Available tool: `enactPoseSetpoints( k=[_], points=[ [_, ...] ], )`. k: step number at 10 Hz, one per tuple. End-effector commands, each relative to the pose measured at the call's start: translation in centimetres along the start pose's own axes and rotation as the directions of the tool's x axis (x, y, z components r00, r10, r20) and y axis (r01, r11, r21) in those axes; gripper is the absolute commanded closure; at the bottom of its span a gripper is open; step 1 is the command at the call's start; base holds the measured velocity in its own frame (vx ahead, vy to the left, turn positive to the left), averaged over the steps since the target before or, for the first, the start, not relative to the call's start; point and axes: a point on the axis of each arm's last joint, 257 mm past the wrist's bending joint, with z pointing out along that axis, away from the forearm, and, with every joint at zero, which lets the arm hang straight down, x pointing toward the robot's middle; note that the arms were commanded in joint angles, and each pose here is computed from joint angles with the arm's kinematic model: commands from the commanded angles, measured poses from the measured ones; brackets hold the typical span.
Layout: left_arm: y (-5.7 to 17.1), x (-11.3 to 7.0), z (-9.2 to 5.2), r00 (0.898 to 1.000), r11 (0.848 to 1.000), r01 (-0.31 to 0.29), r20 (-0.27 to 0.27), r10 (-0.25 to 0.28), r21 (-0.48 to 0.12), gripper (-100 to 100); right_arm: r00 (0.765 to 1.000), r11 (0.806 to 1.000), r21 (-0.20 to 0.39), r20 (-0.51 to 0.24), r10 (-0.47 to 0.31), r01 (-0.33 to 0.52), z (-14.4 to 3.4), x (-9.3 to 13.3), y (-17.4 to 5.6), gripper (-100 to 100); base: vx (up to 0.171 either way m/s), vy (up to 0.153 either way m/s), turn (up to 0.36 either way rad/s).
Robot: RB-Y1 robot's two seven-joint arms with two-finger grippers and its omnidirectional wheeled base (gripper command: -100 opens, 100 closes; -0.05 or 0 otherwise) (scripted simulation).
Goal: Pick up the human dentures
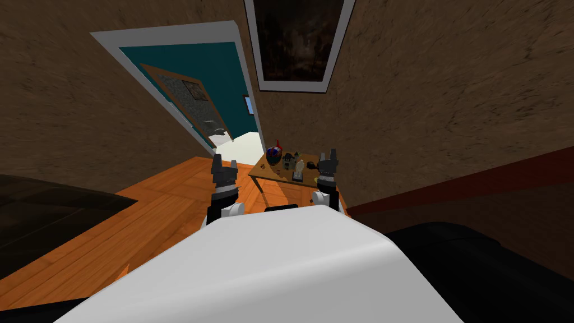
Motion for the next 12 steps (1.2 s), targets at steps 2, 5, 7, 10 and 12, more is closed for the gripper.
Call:
enactPoseSetpoints(
  k=[2, 5, 7, 10, 12],
  points=[
    [1.1, 0.5, -0.1, 0.999, 0.999, -0.026, -0.047, 0.024, -0.025, -100, 1.0, 1.0, 0.0, 0.0, 0.0, 0.0, 0.0, 0.0, 0.0, 0, 0.007, -0.007, -0.017],
    [3.5, 0.9, -0.2, 0.993, 0.995, -0.065, -0.104, 0.057, -0.077, -100, 1.0, 1.0, 0.0, 0.0, 0.0, 0.0, 0.0, 0.0, 0.0, 0, 0.015, -0.016, -0.029],
    [6.9, 0.9, -0.5, 0.986, 0.983, -0.107, -0.146, 0.085, -0.148, -100, 1.0, 1.0, 0.0, 0.0, 0.0, 0.0, 0.0, 0.0, 0.0, 0, 0.037, -0.036, -0.061],
    [10.8, 0.5, -0.8, 0.979, 0.961, -0.148, -0.175, 0.109, -0.232, -100, 1.0, 1.0, 0.0, 0.0, 0.0, 0.0, 0.0, 0.0, 0.0, 0, 0.032, -0.033, -0.053],
    [13.7, 0.1, -1.2, 0.974, 0.94, -0.175, -0.189, 0.122, -0.294, -100, 1.0, 1.0, 0.0, 0.0, 0.0, 0.0, 0.0, 0.0, 0.0, 0, 0.033, -0.031, -0.059]
  ],
)
